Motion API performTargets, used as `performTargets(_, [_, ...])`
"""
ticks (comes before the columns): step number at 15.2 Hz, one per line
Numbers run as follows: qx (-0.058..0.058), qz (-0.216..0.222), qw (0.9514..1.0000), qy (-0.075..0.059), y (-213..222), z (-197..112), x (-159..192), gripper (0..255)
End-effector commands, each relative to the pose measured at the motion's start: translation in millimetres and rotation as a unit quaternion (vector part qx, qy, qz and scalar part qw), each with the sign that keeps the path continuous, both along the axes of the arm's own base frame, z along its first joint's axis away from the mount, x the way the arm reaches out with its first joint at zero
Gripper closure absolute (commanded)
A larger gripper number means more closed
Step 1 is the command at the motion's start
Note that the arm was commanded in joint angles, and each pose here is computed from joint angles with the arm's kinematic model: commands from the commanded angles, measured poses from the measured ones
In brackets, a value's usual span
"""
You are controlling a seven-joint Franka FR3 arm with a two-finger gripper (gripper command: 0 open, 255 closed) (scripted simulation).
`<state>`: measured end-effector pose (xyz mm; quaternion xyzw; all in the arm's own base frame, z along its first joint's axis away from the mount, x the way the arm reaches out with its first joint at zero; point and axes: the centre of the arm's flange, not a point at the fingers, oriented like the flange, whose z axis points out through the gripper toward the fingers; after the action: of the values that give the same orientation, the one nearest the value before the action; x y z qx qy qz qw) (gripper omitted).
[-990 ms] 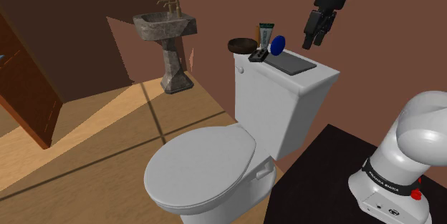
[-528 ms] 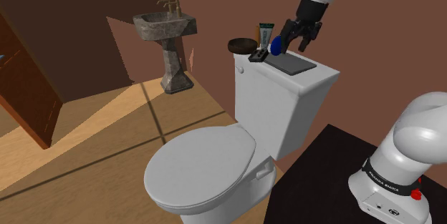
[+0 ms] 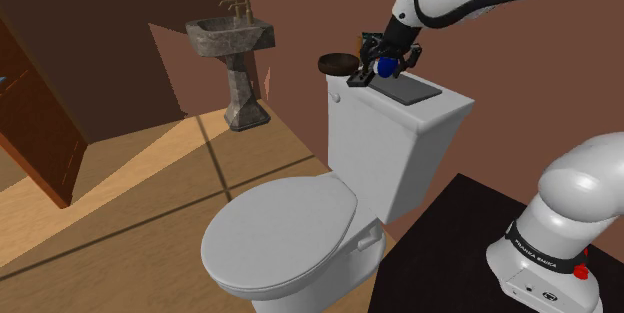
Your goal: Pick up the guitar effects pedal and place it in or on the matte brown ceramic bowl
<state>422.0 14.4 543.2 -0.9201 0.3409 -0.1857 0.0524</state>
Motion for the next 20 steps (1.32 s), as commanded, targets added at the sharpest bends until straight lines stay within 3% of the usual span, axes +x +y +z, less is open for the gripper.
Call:
performTargets(1, [0.003,-0.064,0.9977,-0.023,-4.9,-11.6,16.9,0])
performTargets(3, [0.005,-0.124,0.9914,-0.042,-13.0,-20.4,33.7,0])
performTargets(6, [0.007,-0.213,0.9745,-0.071,-28.7,-32.5,57.3,0])
performTargets(8, [0.008,-0.271,0.9583,-0.09,-41.4,-39.8,71.6,0])
performTargets(11, [0.01,-0.356,0.9268,-0.118,-63.5,-49.9,90.6,0])
performTargets(12, [0.01,-0.369,0.9212,-0.123,-67.2,-51.3,93.2,0])
performTargets(20, [0.01,-0.369,0.9212,-0.123,-81.0,-84.1,111.6,0])
